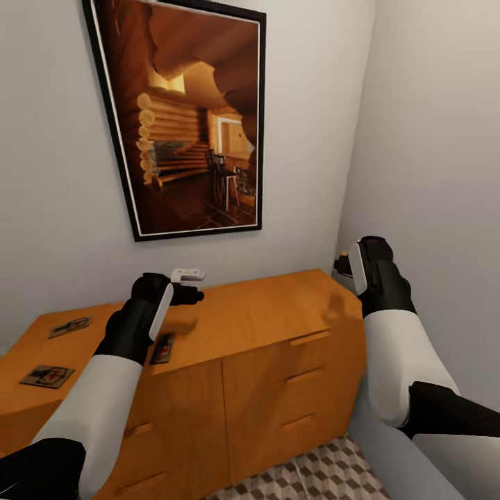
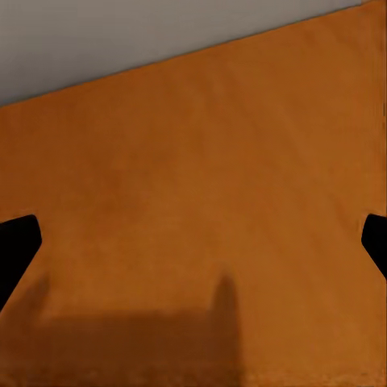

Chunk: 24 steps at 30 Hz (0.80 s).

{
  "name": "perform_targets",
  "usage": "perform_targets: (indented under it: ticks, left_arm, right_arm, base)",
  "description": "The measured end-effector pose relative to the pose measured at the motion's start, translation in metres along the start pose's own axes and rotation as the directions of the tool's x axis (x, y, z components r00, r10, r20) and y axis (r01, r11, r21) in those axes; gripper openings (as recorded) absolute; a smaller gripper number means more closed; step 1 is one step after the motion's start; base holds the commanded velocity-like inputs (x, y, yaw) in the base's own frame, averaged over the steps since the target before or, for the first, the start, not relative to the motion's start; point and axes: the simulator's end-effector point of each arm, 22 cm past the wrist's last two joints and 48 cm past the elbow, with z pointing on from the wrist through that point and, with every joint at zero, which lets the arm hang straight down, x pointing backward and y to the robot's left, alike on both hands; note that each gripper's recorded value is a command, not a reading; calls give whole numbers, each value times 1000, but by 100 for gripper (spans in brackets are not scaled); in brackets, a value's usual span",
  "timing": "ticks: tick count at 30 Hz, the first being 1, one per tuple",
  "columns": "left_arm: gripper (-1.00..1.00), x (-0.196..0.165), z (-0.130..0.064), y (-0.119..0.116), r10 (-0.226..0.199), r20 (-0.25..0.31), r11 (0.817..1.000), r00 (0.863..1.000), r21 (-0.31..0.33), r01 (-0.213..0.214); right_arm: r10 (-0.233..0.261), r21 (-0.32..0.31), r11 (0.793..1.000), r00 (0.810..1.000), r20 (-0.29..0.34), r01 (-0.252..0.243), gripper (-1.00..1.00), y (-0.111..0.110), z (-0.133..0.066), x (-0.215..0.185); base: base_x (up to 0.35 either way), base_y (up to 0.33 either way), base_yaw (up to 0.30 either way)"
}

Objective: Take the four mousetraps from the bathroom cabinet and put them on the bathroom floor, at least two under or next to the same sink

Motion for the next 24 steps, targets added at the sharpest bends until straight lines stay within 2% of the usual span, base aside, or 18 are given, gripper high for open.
perform_targets:
  ticks: [5,15,21,24]
  left_arm:
    - [100,0,0,2,0,-1,1000,1000,-3,0]
    - [100,4,2,6,-17,-12,1000,1000,-3,17]
    - [100,21,12,7,-30,-58,1000,998,-2,30]
    - [100,27,15,11,-51,-74,999,996,-4,51]
  right_arm:
    - [-4,-4,1000,1000,-9,3,-100,2,1,3]
    - [-10,-11,1000,1000,-27,10,-100,6,5,10]
    - [-13,-15,1000,999,-31,13,-100,9,5,12]
    - [-14,-17,1000,999,-32,14,-100,10,5,12]
  base:
    - [-126,0,0]
    - [-20,0,0]
    - [-2,0,0]
    - [0,0,0]
